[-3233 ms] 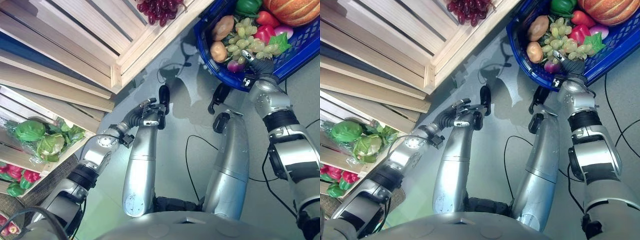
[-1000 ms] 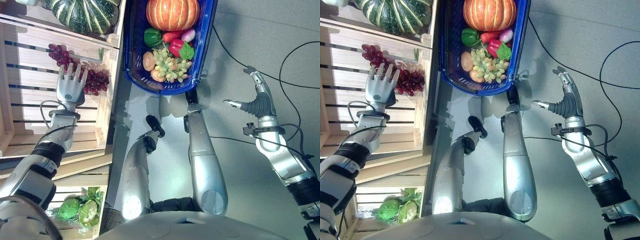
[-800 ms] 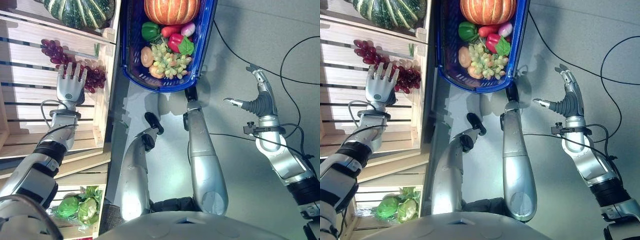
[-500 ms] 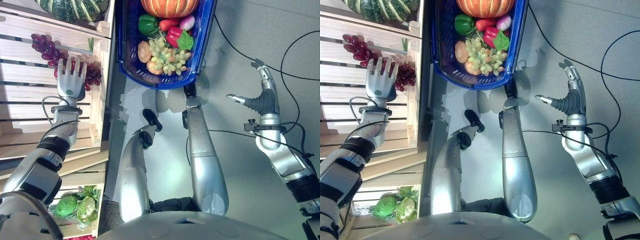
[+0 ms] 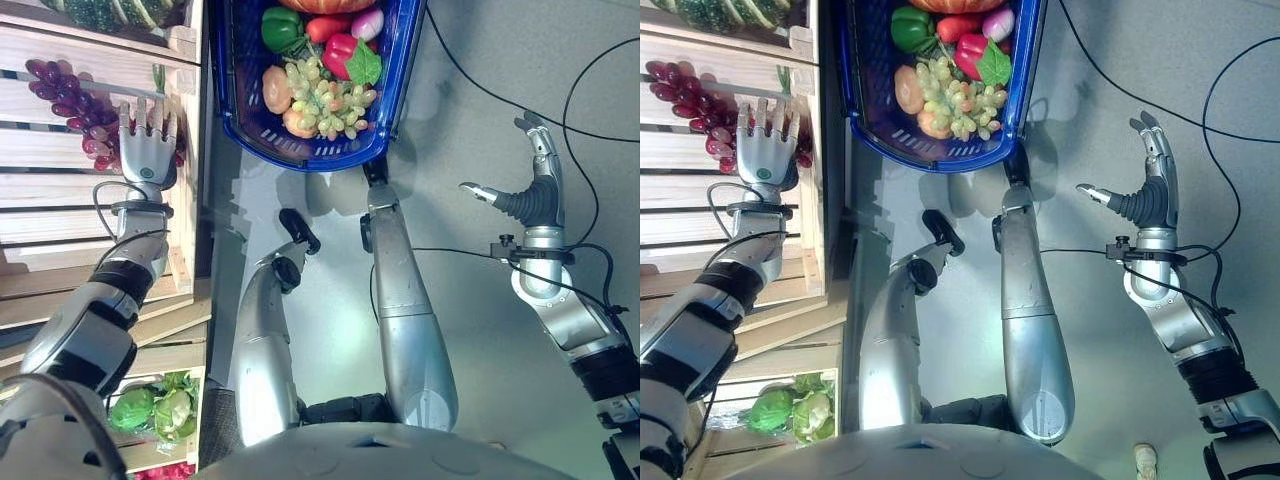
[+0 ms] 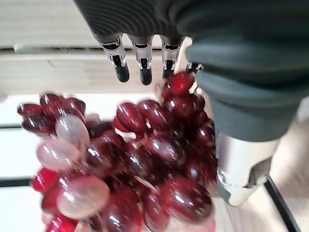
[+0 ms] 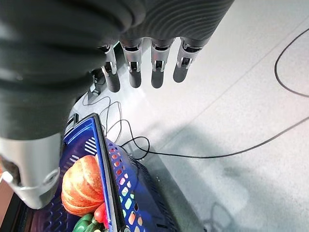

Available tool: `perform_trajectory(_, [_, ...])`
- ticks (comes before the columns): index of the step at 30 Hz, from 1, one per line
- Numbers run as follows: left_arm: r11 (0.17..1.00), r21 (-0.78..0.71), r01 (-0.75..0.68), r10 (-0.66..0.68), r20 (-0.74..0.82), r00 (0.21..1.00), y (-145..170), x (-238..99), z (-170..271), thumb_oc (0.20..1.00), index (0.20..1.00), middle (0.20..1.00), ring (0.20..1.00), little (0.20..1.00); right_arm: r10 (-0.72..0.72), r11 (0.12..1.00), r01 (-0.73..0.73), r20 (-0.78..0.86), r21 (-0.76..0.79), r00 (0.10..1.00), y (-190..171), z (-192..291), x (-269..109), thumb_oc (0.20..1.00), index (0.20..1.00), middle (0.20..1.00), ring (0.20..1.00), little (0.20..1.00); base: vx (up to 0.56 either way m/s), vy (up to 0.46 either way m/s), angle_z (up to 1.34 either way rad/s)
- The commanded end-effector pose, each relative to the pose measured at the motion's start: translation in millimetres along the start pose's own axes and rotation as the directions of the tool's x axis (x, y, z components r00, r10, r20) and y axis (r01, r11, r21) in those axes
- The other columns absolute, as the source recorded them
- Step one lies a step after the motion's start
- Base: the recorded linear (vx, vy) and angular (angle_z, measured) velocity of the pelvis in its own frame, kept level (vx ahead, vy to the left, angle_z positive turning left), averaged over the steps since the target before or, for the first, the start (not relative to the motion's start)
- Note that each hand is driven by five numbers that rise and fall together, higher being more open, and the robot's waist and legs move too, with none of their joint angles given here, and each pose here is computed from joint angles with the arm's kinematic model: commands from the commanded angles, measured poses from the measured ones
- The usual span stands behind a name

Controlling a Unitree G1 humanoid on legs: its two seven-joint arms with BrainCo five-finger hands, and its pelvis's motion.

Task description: Pick up fruits and vegetables into the basket

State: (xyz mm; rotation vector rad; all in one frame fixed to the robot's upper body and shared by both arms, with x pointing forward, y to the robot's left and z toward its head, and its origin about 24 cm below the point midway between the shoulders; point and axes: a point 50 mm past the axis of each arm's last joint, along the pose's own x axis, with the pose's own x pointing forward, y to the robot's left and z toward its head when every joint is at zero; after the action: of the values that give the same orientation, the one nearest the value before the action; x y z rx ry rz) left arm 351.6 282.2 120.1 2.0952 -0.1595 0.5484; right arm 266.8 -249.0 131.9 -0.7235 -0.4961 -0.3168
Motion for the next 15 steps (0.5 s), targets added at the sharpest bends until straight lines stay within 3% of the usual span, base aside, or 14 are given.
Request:
perform_trajectory(1, [0.983, 0.099, 0.157, -0.142, -0.141, 0.98, -27, -19, -36, 1.0, 1.0, 1.0, 1.0, 1.0, -0.023, 0.993, 0.019, 0.035, 0.113, 0.999, 8, 10, -3, 1.0, 1.0, 1.0, 1.0, 1.0, 0.0, 0.0, 0.0])
perform_trajectory(15, [0.937, 0.096, 0.335, -0.283, -0.35, 0.893, -47, -40, -52, 1.0, 1.0, 1.0, 1.0, 1.0, -0.049, 0.979, 0.051, -0.015, 0.195, 0.999, 11, 0, -3, 1.0, 1.0, 1.0, 1.0, 1.0, 0.0, 0.0, 0.0])
